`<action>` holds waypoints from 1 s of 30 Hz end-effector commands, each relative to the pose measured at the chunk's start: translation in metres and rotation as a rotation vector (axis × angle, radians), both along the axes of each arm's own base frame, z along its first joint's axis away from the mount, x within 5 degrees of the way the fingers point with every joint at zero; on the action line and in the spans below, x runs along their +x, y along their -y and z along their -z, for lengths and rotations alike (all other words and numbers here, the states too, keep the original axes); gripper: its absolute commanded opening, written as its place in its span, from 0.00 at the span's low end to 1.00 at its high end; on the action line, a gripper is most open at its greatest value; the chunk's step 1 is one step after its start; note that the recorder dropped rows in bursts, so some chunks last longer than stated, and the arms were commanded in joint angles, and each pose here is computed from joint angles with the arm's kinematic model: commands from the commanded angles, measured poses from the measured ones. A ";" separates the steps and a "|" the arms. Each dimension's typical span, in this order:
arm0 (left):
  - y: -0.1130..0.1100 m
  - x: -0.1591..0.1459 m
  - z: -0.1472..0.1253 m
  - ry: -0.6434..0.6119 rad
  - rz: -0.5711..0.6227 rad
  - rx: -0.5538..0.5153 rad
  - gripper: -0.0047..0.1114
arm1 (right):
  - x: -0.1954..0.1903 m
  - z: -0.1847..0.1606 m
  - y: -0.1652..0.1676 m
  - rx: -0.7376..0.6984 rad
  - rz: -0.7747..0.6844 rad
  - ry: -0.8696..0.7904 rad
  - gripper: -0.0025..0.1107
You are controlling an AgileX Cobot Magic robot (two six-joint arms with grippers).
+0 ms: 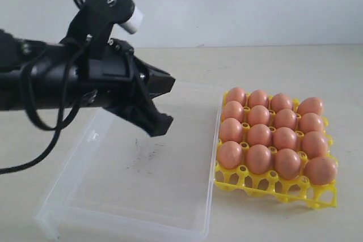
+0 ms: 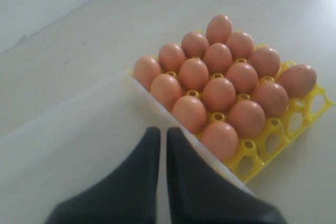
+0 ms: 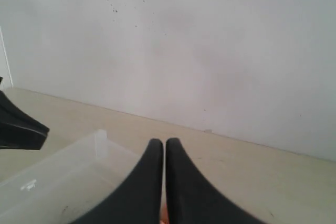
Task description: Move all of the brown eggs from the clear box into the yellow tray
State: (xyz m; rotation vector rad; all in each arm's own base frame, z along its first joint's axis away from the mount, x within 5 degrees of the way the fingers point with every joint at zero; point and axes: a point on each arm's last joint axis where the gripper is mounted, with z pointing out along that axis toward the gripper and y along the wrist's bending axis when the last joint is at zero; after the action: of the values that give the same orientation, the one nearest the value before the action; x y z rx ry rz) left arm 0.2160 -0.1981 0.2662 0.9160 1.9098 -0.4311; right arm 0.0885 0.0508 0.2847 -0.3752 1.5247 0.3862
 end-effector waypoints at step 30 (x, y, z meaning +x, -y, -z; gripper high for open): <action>-0.063 -0.038 -0.035 0.052 -0.180 -0.212 0.07 | 0.000 -0.001 0.001 0.073 0.004 -0.040 0.02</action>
State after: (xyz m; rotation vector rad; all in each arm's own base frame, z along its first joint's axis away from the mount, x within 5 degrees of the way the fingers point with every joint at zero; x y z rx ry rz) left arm 0.1850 -0.1581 0.2892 0.7372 1.8635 -0.4762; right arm 0.0886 0.0506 0.2837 -0.3158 1.5534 0.4446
